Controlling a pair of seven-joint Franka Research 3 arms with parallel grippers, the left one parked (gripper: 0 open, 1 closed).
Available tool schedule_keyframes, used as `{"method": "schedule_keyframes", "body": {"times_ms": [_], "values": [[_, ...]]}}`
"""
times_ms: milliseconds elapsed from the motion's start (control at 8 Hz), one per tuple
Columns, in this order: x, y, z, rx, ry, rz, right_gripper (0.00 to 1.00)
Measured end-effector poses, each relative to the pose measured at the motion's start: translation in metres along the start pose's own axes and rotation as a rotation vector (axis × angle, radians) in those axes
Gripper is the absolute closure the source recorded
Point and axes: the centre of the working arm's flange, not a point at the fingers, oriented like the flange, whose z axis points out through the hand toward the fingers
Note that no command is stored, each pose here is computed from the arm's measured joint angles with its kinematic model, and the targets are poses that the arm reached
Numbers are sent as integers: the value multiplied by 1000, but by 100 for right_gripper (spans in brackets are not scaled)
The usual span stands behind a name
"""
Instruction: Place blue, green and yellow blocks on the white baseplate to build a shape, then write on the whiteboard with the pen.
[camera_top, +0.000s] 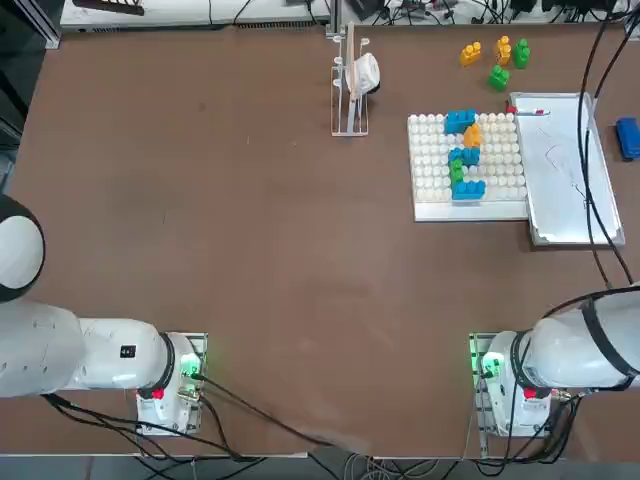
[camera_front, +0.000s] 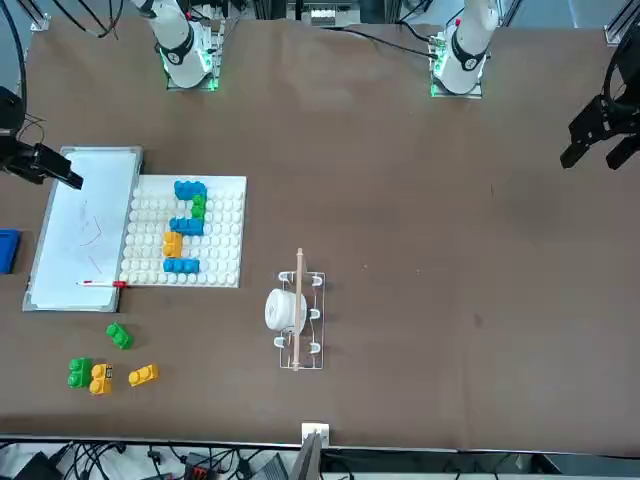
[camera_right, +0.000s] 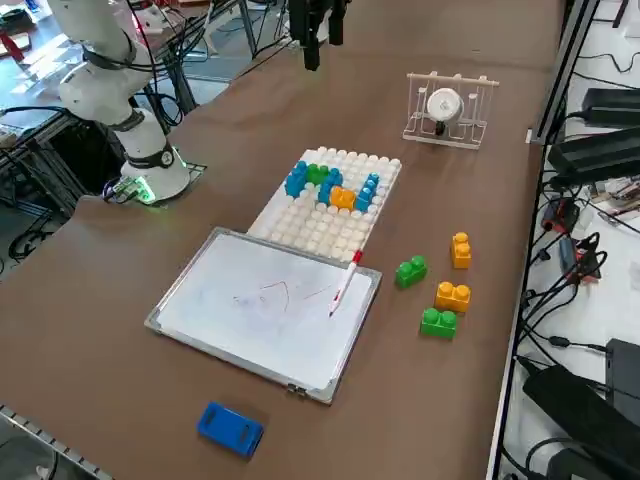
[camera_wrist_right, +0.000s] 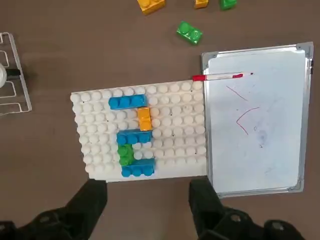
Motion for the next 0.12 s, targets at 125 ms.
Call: {"method": "schedule_keyframes", "body": {"times_ms": [125], "values": [[0,0,1,0,-3,0,0]]}}
